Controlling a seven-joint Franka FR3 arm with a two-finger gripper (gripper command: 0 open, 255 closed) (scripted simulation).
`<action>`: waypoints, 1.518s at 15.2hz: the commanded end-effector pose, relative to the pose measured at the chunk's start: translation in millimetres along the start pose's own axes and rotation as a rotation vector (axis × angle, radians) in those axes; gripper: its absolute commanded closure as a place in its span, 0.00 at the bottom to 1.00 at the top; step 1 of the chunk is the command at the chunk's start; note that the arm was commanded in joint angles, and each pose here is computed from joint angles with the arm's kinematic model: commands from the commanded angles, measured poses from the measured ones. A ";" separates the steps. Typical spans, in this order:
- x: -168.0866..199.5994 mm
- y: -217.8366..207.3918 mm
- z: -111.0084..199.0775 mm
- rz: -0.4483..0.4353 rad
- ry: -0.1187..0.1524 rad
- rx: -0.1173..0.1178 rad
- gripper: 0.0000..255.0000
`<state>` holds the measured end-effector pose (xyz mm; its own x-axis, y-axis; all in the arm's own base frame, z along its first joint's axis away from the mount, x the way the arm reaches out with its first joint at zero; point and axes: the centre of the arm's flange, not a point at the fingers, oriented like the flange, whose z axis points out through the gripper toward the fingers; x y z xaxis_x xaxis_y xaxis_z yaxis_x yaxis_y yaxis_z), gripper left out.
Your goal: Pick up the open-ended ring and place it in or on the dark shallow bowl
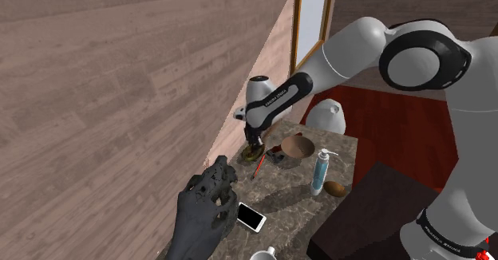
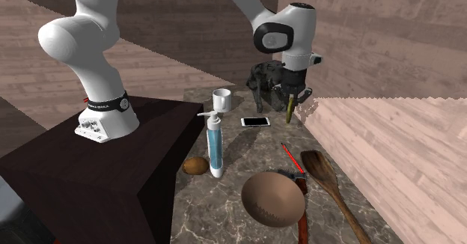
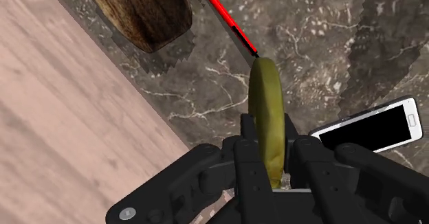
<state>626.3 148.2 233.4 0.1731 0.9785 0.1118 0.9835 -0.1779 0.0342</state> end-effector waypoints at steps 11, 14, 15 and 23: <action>-153.7 7.1 -25.9 -0.001 0.000 0.000 1.00; -192.6 9.3 -32.8 -0.001 0.000 0.000 1.00; -205.6 10.1 -35.1 -0.001 0.000 0.000 1.00; -297.1 15.0 -46.1 -0.001 0.000 0.000 1.00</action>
<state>587.9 -143.9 248.4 0.1733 0.9785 0.1118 0.9834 -0.1781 0.0346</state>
